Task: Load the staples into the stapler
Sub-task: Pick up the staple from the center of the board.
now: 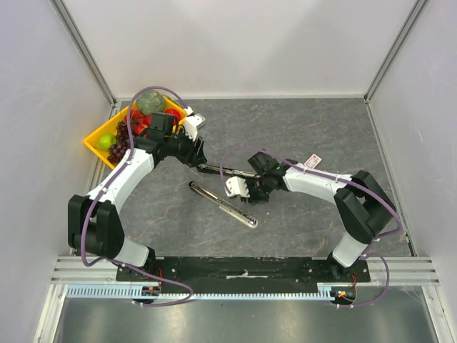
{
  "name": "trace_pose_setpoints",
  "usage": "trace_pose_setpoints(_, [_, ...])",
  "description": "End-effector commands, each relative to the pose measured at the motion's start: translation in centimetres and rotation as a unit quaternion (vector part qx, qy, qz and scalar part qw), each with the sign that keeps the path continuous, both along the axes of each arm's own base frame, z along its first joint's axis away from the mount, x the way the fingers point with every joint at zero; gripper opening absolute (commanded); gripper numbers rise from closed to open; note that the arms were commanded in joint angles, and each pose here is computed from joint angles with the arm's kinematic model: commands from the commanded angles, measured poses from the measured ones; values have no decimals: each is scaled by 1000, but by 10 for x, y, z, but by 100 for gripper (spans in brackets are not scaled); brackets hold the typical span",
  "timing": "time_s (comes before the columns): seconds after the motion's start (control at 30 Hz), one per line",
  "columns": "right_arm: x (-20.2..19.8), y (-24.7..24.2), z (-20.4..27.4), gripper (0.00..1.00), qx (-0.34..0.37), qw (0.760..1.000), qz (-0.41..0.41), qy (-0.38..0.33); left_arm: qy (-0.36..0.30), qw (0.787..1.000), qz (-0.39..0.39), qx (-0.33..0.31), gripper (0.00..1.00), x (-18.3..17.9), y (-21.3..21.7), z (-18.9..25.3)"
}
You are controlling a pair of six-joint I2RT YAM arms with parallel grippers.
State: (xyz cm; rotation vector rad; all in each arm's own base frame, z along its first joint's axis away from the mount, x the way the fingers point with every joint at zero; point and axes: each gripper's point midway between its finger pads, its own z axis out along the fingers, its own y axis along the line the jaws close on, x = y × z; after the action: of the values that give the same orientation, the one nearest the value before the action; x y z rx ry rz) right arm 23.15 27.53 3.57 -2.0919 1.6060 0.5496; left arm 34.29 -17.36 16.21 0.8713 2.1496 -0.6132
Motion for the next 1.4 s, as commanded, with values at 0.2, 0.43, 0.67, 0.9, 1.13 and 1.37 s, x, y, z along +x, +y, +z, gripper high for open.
trace_pose_setpoints(0.2, [57, 1, 8, 42, 31, 993, -117, 13, -36, 999, -12, -17, 56, 6, -4, 13])
trace_pose_setpoints(0.43, [46, 9, 0, 47, 36, 991, -112, 60, -38, 999, -13, -18, 56, 4, -3, 13])
trace_pose_setpoints(0.67, [47, 8, -6, 47, 30, 989, -126, 76, -38, 999, -14, -20, 57, 3, -4, 12])
trace_pose_setpoints(0.9, [50, 7, -15, 37, 18, 987, -137, 79, -39, 999, -16, -23, 56, 2, -5, 13])
trace_pose_setpoints(1.13, [49, 7, -11, 21, 24, 986, -142, 87, -55, 997, -43, -33, 57, -2, -10, 17])
trace_pose_setpoints(1.37, [56, -3, 14, 18, 64, 978, -153, 126, -113, 983, -130, -61, 57, -3, -29, 29])
